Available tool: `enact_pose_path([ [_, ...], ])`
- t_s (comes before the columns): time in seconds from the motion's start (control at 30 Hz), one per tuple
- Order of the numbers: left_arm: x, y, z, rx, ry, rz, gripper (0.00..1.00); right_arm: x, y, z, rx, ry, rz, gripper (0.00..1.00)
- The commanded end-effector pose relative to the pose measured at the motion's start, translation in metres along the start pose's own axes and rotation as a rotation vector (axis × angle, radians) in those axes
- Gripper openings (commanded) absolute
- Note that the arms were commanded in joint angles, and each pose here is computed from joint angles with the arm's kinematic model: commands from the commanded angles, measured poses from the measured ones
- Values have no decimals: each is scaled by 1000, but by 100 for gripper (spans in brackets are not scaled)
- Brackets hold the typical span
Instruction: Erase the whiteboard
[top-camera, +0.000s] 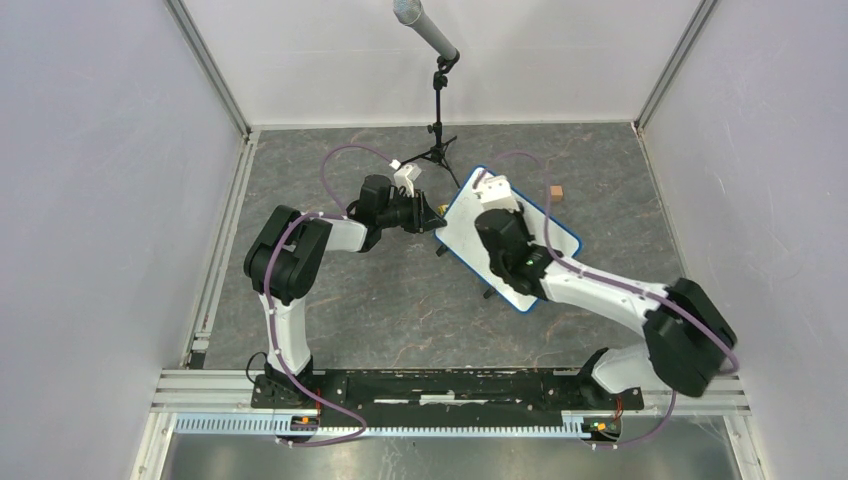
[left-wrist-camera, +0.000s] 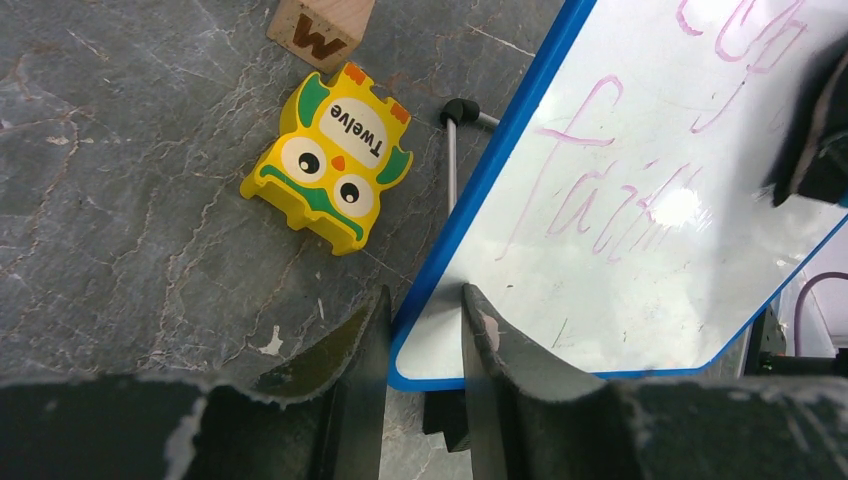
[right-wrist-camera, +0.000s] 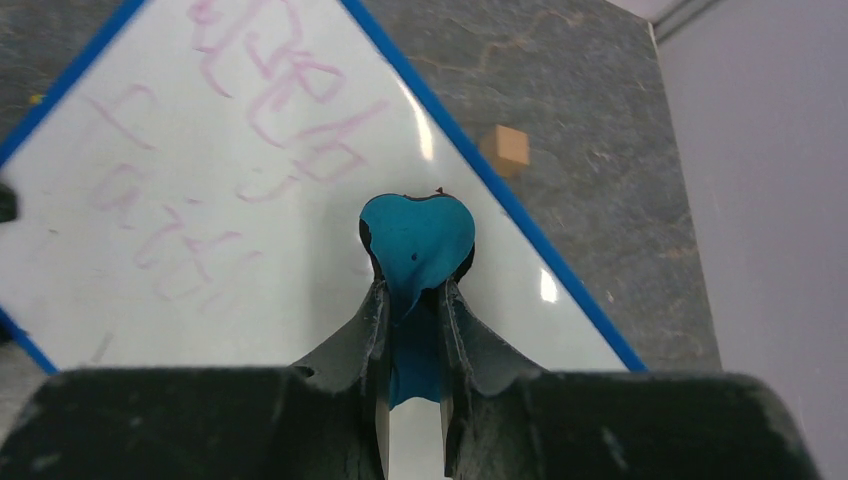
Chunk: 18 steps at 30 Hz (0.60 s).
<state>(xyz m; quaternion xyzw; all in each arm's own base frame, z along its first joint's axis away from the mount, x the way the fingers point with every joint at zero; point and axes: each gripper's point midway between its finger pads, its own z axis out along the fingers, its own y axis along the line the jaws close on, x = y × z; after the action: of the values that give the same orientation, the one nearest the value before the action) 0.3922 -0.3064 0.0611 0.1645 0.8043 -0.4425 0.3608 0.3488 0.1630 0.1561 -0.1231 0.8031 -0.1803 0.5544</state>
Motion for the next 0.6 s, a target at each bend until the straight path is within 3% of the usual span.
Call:
enact_pose_path([
  [0.0, -10, -10, 2, 7, -16, 66, 37, 9, -47, -17, 97, -7, 57, 17],
  [0.27, -9, -12, 1, 10, -15, 70, 37, 6, -52, -21, 92, -17, 99, 18],
  [0.57, -9, -10, 2, 0, -12, 76, 36, -26, 8, 13, -34, -26, 114, 17],
])
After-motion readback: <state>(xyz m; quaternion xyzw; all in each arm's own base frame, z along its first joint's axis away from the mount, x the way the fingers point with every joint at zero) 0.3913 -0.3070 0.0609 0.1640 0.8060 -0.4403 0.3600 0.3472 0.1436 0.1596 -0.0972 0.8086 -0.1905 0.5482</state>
